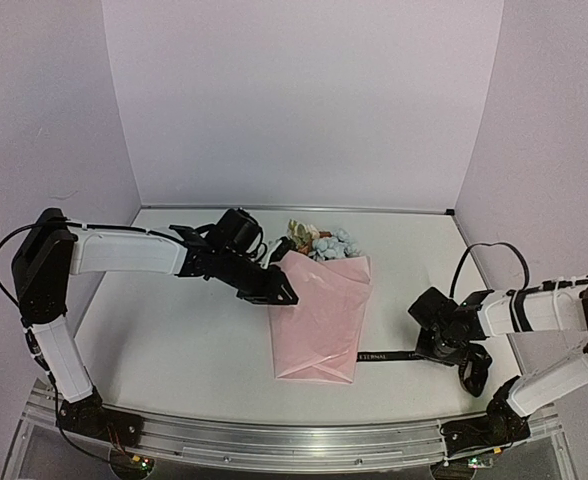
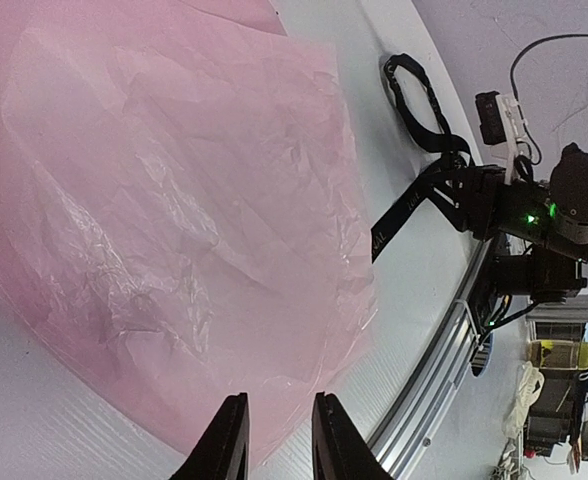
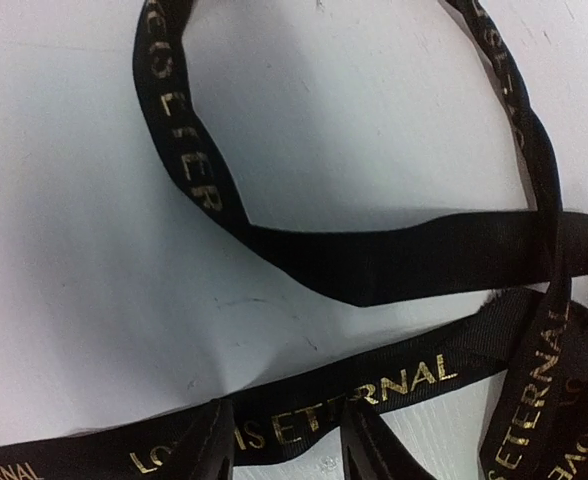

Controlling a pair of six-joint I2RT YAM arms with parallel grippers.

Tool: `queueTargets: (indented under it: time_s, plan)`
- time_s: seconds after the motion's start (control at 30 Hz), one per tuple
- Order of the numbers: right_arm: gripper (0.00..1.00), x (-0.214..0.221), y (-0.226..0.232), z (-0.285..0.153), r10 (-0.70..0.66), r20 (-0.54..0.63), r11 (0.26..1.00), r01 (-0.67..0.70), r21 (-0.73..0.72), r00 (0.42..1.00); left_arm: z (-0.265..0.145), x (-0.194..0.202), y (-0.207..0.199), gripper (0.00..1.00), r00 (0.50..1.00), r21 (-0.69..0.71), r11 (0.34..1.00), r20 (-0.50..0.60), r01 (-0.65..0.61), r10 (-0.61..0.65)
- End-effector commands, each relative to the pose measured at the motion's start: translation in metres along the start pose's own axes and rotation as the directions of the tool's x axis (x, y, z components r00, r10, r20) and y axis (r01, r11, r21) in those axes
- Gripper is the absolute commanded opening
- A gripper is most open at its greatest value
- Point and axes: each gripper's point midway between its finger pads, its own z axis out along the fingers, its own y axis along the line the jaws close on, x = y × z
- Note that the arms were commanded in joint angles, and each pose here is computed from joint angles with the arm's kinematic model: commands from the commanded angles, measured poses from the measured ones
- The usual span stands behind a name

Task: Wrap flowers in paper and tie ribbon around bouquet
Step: Pick up the left side of the ribbon from the center of the board.

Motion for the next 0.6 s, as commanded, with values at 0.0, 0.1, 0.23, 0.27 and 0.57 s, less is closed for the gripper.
queueTargets:
  time_s: [0.0, 0.1, 0.23, 0.27, 0.57]
  plan:
    - [0.19, 0.035, -0.019, 0.017, -0.023, -0.133, 0.998, 0.03, 0.052, 0.991, -0.023, -0.024, -0.028, 0.24, 0.994, 0.046, 0.996, 0.076, -0.08, 0.076]
    - [0.01, 0.028, -0.013, 0.012, -0.04, -0.124, 0.999, 0.043, 0.022, 0.992, -0.02, -0.025, -0.029, 0.24, 0.994, 0.05, 0.995, 0.074, -0.09, 0.086]
    - [0.0, 0.018, -0.004, -0.004, -0.061, -0.119, 0.998, 0.057, -0.033, 0.991, -0.018, -0.025, -0.034, 0.23, 0.99, 0.055, 0.991, 0.079, -0.121, 0.116]
    - [0.0, 0.016, -0.003, -0.011, -0.068, -0.122, 0.997, 0.063, -0.043, 0.99, -0.017, -0.025, -0.037, 0.23, 0.988, 0.059, 0.989, 0.082, -0.138, 0.133]
    - [0.0, -0.006, 0.025, -0.106, -0.127, -0.126, 0.95, 0.084, -0.302, 0.984, 0.005, -0.023, -0.094, 0.28, 0.907, 0.025, 0.913, 0.121, -0.408, 0.402]
